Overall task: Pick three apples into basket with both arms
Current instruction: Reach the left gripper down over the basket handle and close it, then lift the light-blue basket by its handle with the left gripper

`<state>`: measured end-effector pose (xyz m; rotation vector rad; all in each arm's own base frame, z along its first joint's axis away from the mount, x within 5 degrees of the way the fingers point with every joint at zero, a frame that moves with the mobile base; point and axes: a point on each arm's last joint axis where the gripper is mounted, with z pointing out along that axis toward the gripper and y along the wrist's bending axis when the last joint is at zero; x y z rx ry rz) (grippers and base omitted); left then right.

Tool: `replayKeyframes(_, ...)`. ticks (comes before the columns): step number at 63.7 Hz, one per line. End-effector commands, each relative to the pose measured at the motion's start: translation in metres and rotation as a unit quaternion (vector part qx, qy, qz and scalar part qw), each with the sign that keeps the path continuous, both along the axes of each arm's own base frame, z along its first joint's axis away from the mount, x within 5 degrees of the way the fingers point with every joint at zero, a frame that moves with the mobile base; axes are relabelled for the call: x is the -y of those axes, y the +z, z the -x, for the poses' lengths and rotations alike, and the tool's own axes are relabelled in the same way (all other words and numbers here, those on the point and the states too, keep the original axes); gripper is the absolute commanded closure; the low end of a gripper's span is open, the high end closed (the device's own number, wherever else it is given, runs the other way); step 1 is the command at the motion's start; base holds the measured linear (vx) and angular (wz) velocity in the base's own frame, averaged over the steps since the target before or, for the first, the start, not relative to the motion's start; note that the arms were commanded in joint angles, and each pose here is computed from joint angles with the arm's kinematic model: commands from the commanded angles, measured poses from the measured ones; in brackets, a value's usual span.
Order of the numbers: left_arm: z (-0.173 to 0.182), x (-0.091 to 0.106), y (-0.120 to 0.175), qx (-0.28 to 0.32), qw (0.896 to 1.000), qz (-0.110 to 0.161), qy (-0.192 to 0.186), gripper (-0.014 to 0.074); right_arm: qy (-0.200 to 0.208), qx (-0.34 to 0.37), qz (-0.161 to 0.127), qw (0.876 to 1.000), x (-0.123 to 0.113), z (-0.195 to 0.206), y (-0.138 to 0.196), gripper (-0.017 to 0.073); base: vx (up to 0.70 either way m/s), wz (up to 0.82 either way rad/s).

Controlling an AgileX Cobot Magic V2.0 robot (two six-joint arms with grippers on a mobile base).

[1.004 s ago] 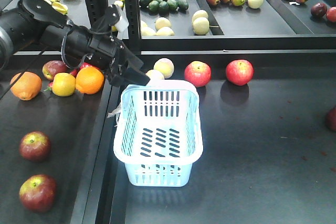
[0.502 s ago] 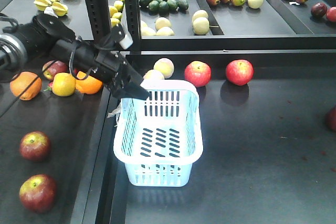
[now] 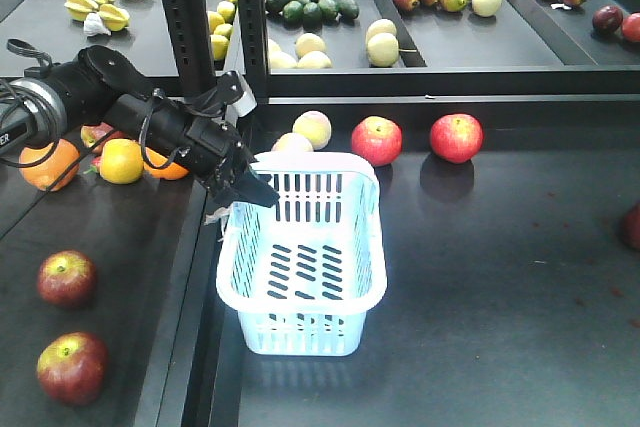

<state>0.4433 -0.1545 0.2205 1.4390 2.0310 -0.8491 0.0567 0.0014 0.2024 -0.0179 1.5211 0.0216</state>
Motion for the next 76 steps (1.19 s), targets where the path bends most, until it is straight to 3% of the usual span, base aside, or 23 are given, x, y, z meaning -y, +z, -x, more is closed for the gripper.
replayKeyframes(1, 0.010, 0.006, 0.044, 0.026, 0.999, 0.045, -0.014, 0.0461, 0.001, 0.033, 0.003, 0.999, 0.000, 0.001, 0.002, 0.0564, 0.00, 0.00)
replayKeyframes(8, 0.011, 0.008, 0.050, 0.011, 0.998, 0.069, 0.001, 0.0604, 0.001, 0.033, 0.003, 0.999, 0.000, 0.001, 0.002, 0.0564, 0.00, 0.00)
replayKeyframes(18, 0.016, 0.010, 0.070, 0.008, 0.994, 0.104, 0.014, 0.0601, 0.001, 0.033, 0.003, 0.999, 0.000, 0.001, 0.002, 0.0564, 0.00, 0.00)
replayKeyframes(28, 0.029, 0.012, 0.095, -0.031, 0.992, 0.104, 0.057, 0.0601, 0.001, 0.033, 0.003, 0.999, 0.000, 0.001, 0.002, 0.0564, 0.00, 0.00)
replayKeyframes(43, 0.057, 0.010, 0.138, -0.080, 0.985, 0.073, 0.138, 0.0601, 0.001, 0.033, 0.003, 0.999, 0.000, 0.001, 0.002, 0.0564, 0.00, 0.00)
replayKeyframes(58, 0.090, 0.007, 0.168, -0.123, 0.956, 0.003, 0.267, 0.0601, 0.001, 0.033, 0.003, 0.999, 0.000, 0.001, 0.002, 0.0564, 0.00, 0.00)
replayKeyframes(66, 0.118, 0.005, 0.175, -0.121, 0.949, -0.026, 0.289, 0.0601, 0.001, 0.033, 0.003, 0.999, 0.000, 0.001, 0.002, 0.0564, 0.00, 0.00)
replayKeyframes(76, 0.157, -0.002, 0.171, -0.136, 0.948, -0.042, 0.283, 0.0601, 0.001, 0.033, 0.003, 0.999, 0.000, 0.001, 0.002, 0.0564, 0.00, 0.00)
